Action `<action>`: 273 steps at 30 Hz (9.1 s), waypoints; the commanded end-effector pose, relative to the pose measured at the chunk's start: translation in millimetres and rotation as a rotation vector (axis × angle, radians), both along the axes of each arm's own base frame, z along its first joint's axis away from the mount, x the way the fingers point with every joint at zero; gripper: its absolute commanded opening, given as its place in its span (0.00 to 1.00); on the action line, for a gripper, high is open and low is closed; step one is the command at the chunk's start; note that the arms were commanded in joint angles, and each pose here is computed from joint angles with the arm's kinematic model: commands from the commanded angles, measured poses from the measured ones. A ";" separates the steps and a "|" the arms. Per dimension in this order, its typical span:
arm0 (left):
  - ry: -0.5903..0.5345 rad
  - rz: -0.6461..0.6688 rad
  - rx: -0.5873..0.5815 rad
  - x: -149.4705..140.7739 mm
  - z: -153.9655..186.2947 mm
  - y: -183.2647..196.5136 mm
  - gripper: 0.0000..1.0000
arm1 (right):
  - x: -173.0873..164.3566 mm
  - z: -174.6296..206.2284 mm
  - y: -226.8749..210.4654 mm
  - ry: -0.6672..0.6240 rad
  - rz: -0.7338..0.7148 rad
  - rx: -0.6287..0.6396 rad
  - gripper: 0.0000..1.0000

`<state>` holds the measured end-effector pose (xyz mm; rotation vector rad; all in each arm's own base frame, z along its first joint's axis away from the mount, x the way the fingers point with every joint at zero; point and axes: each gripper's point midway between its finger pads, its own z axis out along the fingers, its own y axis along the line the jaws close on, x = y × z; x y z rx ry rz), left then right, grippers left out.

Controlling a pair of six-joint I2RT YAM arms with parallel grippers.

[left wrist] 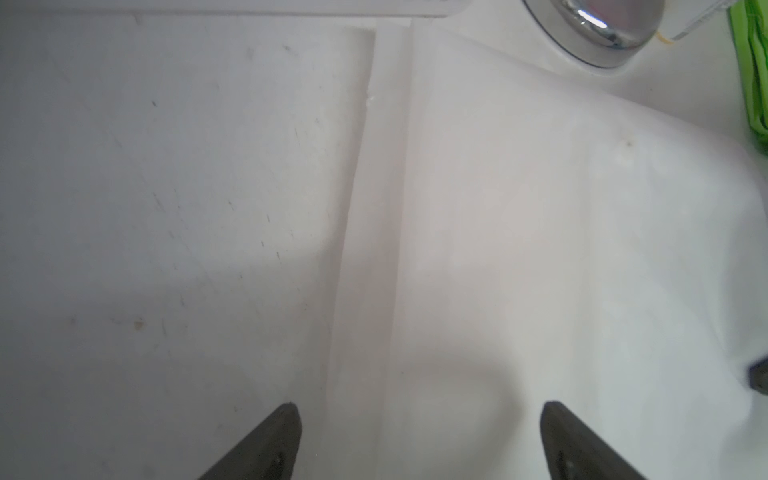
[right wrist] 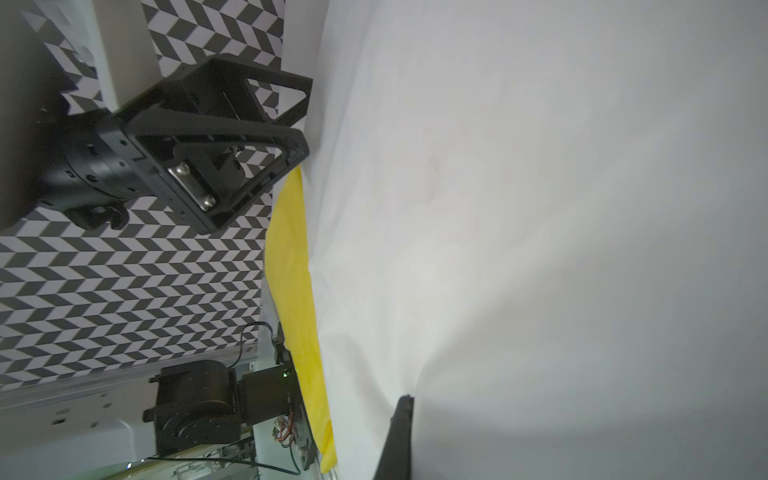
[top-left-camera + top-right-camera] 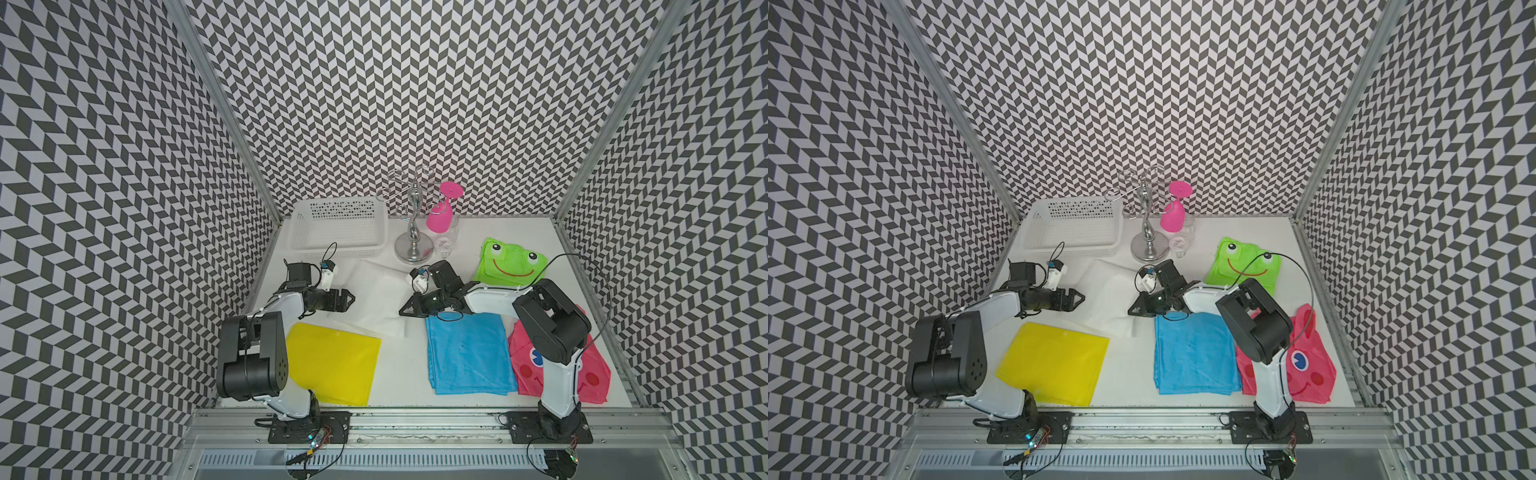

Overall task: Put the folded raincoat in the basket
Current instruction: Pick up the raincoat from the center of the board, then move the basket to the center of the board, then place the raincoat in the basket.

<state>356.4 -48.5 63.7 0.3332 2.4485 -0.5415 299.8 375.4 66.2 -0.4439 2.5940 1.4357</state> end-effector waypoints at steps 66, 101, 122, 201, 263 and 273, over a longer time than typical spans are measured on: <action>-0.805 -0.943 0.317 -30.5 106.7 -102.0 0.00 | 24.3 140.9 -20.9 -0.222 -0.177 0.294 0.45; -0.863 -1.149 0.237 -63.6 153.4 -111.6 0.00 | -34.5 158.9 50.0 -1.711 0.442 0.037 0.64; -0.864 -1.173 0.192 -85.2 147.1 -100.2 0.82 | -22.9 218.0 17.3 -1.692 0.254 0.081 0.00; -0.732 -0.154 0.539 -12.7 299.8 127.2 0.00 | 145.0 25.7 104.2 -1.319 0.558 -0.375 0.46; -0.866 -0.534 0.740 44.4 254.1 35.6 0.00 | -51.9 98.0 57.2 -1.278 0.877 -0.171 0.41; -0.862 -0.532 0.828 46.7 235.0 41.2 0.00 | -54.8 181.2 6.3 -1.331 0.601 0.069 0.48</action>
